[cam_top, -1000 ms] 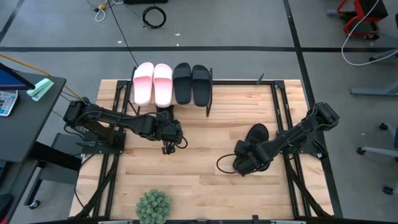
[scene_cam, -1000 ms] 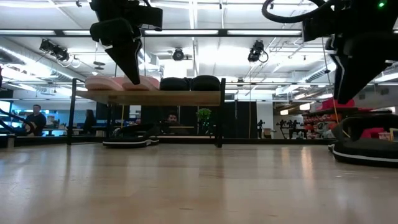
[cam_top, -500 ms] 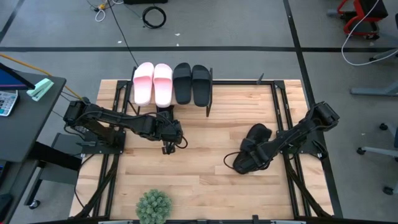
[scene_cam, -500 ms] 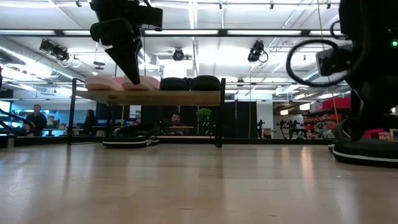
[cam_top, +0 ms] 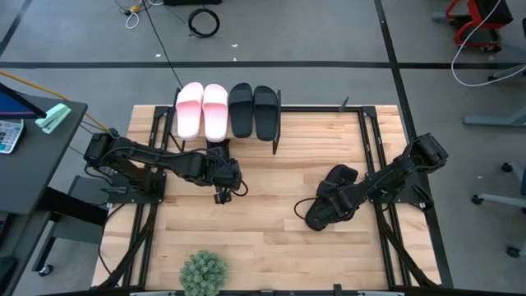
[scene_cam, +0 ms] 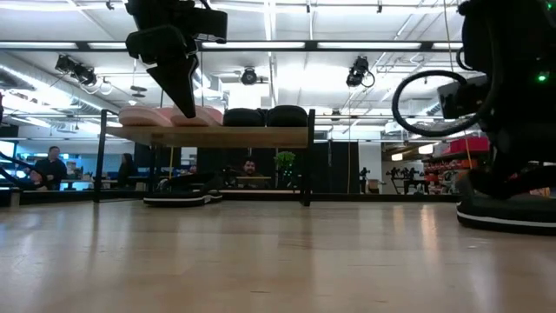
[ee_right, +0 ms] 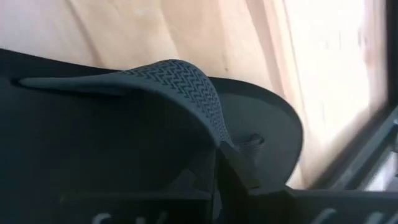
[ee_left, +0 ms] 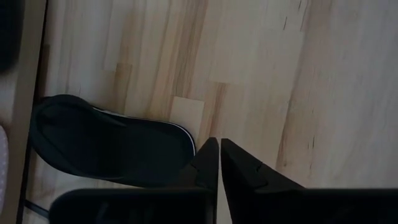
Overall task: Pick and place slides into the shelf
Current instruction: Put the right black slipper under the shelf
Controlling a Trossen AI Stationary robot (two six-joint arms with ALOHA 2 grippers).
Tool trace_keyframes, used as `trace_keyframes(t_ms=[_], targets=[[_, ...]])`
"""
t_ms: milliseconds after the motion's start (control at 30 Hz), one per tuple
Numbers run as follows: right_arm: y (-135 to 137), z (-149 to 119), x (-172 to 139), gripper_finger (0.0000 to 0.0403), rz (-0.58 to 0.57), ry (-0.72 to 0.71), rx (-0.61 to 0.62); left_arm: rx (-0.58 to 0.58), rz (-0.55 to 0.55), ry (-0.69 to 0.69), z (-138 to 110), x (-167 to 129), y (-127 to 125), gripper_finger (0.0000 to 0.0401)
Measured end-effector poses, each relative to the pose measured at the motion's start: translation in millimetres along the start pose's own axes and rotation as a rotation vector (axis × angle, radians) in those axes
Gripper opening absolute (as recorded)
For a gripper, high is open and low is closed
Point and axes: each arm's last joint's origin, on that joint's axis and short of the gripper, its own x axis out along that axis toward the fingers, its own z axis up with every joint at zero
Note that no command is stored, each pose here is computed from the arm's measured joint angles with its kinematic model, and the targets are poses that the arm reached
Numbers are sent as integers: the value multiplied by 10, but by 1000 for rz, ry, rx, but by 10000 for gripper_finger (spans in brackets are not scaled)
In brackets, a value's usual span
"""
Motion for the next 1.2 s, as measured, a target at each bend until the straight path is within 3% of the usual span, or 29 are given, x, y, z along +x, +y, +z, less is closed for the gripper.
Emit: trace_keyframes(t_ms=[233,467,600,800,1033,1200], targets=[[173,123,-317,5,105,-162,-54,65,-2,-1,-4,-6,-14,5],[391,450,-1061,3,224,-615,-120,58,-15,-5,-67,-120,-72,20],[446,643,-1282,2,285,-797,-155,20,-25,5,-181,-312,-95,13],[484,948,-1117,2,197,-841,-227,-31,-49,8,-420,-687,-88,10],[547,1500,-614,1,36,-860,-318,-76,-31,-138,-545,-971,12,9],[380,1778,-245,0,-56,-791,-327,-84,-40,-161,-578,-1027,50,7]])
